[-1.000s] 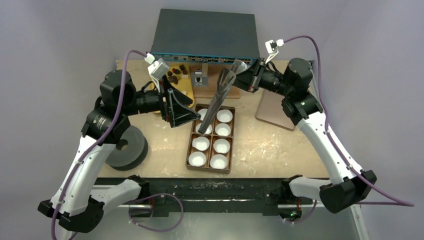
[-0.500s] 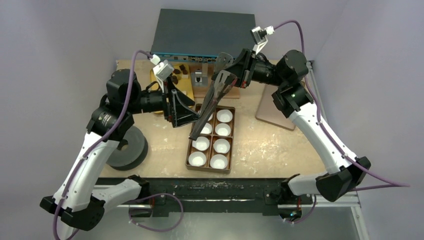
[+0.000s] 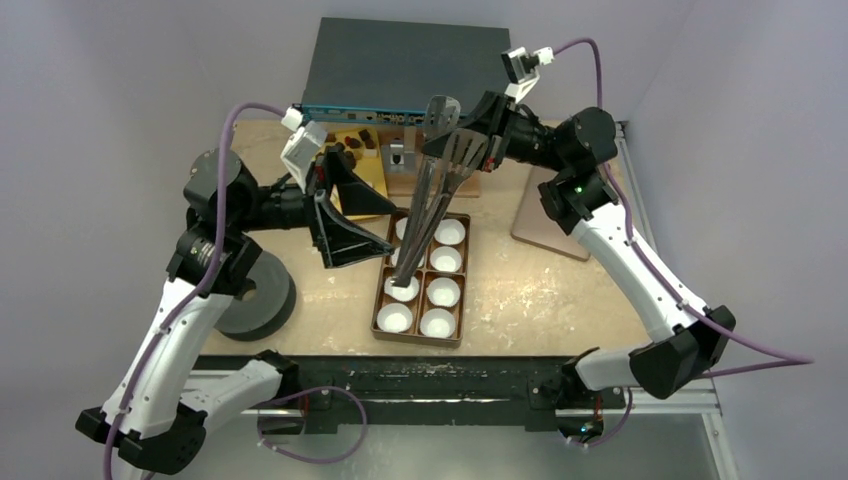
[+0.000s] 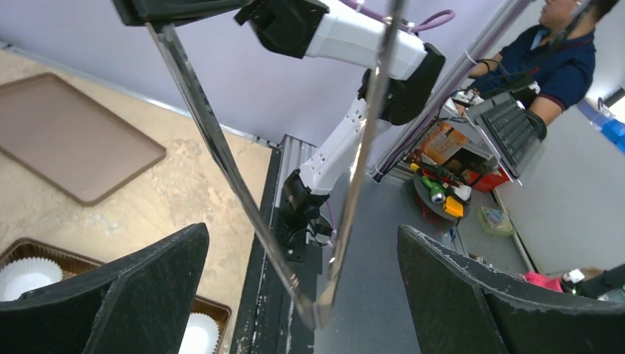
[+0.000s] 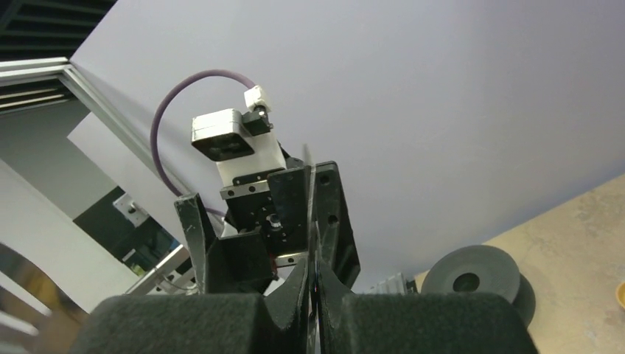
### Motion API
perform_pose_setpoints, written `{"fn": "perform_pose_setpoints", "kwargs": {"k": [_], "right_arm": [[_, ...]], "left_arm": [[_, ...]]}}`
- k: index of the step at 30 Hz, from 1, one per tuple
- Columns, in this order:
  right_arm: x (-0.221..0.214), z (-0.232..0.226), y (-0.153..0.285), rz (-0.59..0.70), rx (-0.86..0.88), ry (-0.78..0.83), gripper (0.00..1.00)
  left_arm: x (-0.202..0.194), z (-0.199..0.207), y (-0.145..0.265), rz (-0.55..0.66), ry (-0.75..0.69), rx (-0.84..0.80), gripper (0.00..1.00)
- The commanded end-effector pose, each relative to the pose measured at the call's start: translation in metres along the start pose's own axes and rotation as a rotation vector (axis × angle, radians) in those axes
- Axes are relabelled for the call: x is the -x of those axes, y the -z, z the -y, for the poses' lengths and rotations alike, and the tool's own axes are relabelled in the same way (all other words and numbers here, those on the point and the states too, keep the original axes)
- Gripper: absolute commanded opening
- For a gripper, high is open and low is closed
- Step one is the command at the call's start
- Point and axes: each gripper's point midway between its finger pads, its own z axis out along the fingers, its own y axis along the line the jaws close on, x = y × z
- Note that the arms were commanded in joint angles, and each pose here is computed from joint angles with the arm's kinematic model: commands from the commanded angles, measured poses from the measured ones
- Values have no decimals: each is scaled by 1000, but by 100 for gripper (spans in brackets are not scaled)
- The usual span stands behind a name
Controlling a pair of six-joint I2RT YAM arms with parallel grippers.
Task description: Pack the chocolate
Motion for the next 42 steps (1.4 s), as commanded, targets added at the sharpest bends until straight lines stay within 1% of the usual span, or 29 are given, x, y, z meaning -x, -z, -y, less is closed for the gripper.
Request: {"fn": "perform_pose_setpoints", "kwargs": {"k": [1, 4, 8, 14, 22, 26, 29, 31, 34, 37, 42], "right_arm": [[10, -36, 5, 41, 83, 59, 0], [15, -45, 4, 54, 104, 52, 0], [20, -46, -4, 77, 102, 45, 0], [29, -49, -14, 126, 109, 24, 0], [50, -28, -19, 253, 25, -6, 0], [57, -23, -24, 305, 30, -24, 0], [61, -17, -26, 325, 15, -9, 0], [55, -19, -33, 320, 23, -14, 0], [53, -15, -32, 345, 9, -15, 0], [54, -14, -30, 371, 9, -12, 0], [52, -11, -29, 381, 20, -15, 0]], "left_arm": [[20, 31, 5, 35, -106, -105, 100], [23, 34, 4, 42, -112, -133, 100], [25, 26, 0, 40, -97, -111, 100], [25, 5, -3, 52, -67, -20, 100], [20, 7, -6, 56, -75, -35, 100], [20, 5, -7, 65, -75, -31, 100], [21, 2, -8, 75, -71, -26, 100], [24, -1, -9, 93, -70, -7, 100], [28, -7, -10, 116, -55, 14, 96], [30, -14, -13, 134, -30, 30, 88], [30, -20, -15, 151, 3, 40, 78]]}}
